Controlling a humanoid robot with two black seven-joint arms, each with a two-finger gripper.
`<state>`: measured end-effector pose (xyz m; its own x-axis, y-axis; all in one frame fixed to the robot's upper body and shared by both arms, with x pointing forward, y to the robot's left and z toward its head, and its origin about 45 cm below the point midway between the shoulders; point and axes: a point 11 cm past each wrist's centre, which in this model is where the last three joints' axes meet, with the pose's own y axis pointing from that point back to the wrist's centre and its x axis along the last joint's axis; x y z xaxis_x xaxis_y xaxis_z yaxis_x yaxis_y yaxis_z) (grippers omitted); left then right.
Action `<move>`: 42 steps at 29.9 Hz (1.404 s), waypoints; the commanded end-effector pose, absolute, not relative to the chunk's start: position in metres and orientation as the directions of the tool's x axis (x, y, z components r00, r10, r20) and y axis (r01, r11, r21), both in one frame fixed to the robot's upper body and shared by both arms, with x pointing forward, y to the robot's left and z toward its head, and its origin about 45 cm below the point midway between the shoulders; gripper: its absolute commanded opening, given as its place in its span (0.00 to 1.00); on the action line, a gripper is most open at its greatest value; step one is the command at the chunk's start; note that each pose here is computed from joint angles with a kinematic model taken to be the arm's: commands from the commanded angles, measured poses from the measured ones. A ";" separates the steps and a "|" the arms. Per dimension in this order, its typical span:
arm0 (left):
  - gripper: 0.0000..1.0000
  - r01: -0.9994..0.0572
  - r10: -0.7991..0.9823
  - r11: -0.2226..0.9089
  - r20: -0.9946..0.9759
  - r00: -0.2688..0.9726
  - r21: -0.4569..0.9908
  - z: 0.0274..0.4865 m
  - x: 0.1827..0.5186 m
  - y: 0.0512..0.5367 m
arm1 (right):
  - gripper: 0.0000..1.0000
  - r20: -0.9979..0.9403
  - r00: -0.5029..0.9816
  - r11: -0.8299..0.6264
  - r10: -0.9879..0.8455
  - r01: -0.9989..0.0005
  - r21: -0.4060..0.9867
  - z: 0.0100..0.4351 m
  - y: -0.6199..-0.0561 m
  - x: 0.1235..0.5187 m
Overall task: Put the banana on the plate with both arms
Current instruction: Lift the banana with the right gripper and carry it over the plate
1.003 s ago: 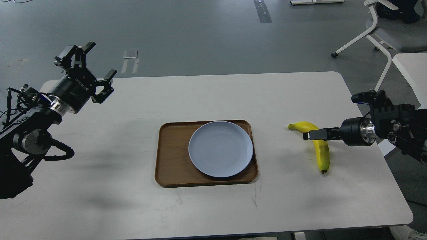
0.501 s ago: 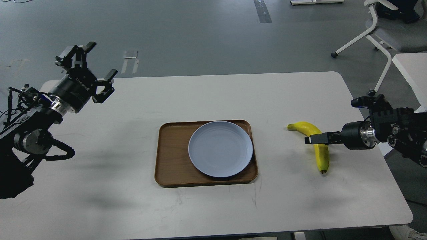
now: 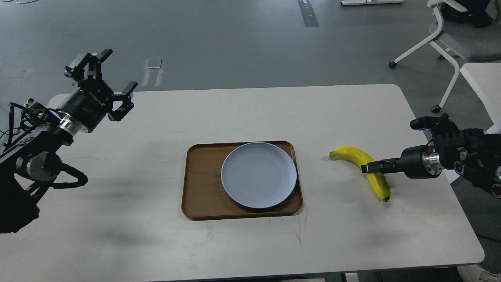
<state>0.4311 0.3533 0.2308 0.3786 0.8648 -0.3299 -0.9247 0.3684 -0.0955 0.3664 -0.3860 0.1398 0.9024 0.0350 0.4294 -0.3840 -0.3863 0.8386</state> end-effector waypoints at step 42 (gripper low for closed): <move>0.98 -0.920 0.854 0.378 -0.347 0.388 -0.097 0.227 0.432 0.344 | 0.14 0.518 0.773 -0.638 0.366 -0.196 0.744 0.168 -0.153 0.404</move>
<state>0.4316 0.3430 0.2264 0.3882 0.8532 -0.3483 -0.9203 0.3790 -0.0974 0.4024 -0.1556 0.1729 0.7693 0.3687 0.5218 -0.1942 -0.6432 0.7407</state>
